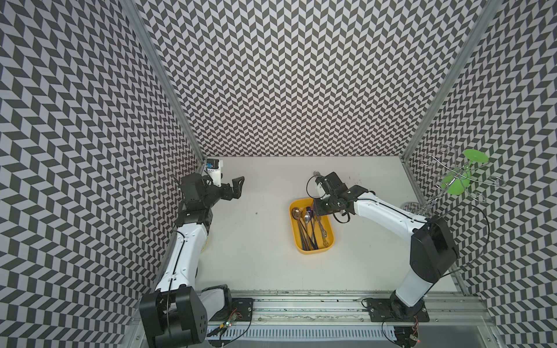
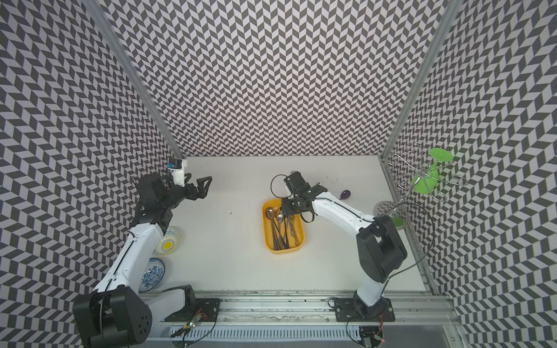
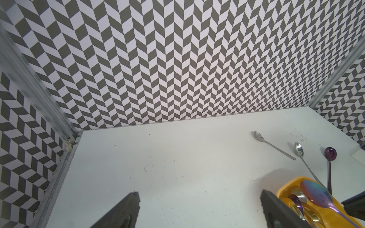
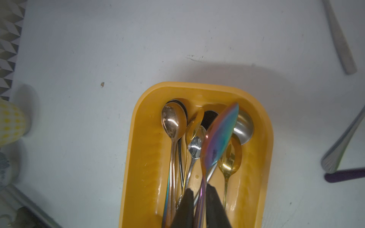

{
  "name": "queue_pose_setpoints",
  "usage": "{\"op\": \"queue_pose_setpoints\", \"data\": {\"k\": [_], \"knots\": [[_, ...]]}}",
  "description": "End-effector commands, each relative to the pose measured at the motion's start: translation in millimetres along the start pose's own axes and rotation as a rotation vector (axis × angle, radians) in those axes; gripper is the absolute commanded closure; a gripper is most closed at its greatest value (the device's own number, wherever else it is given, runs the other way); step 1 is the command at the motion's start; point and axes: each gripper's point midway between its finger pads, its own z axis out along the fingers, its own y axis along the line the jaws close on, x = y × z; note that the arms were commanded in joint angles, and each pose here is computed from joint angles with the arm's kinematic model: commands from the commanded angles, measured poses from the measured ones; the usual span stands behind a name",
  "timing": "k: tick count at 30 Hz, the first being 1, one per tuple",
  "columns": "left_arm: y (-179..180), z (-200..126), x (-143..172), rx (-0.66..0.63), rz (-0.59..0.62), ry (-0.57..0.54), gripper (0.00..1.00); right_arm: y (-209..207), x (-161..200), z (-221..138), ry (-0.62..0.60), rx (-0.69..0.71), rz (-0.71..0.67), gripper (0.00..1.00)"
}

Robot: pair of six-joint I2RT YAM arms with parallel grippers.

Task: Put the spoon into the storage box
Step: Place the spoon in the storage box.

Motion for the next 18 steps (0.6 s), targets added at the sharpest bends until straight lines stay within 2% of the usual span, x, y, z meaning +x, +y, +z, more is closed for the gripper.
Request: {"op": "queue_pose_setpoints", "data": {"k": [1, 4, 9, 18], "knots": [[-4, -6, -9, 0.013, 0.016, -0.039, 0.00, 5, -18, -10, -0.079, -0.014, 0.008, 0.75], [-2, -7, -12, 0.004, 0.018, -0.036, 0.00, 5, -20, -14, -0.095, -0.013, 0.016, 0.70], [-3, -7, -11, 0.008, 0.015, -0.038, 0.00, -7, -30, -22, -0.130, 0.024, 0.030, 0.55], [-4, -8, -14, 0.010, 0.017, -0.039, 0.00, -39, -72, -27, -0.181, 0.145, 0.021, 0.43]]}}
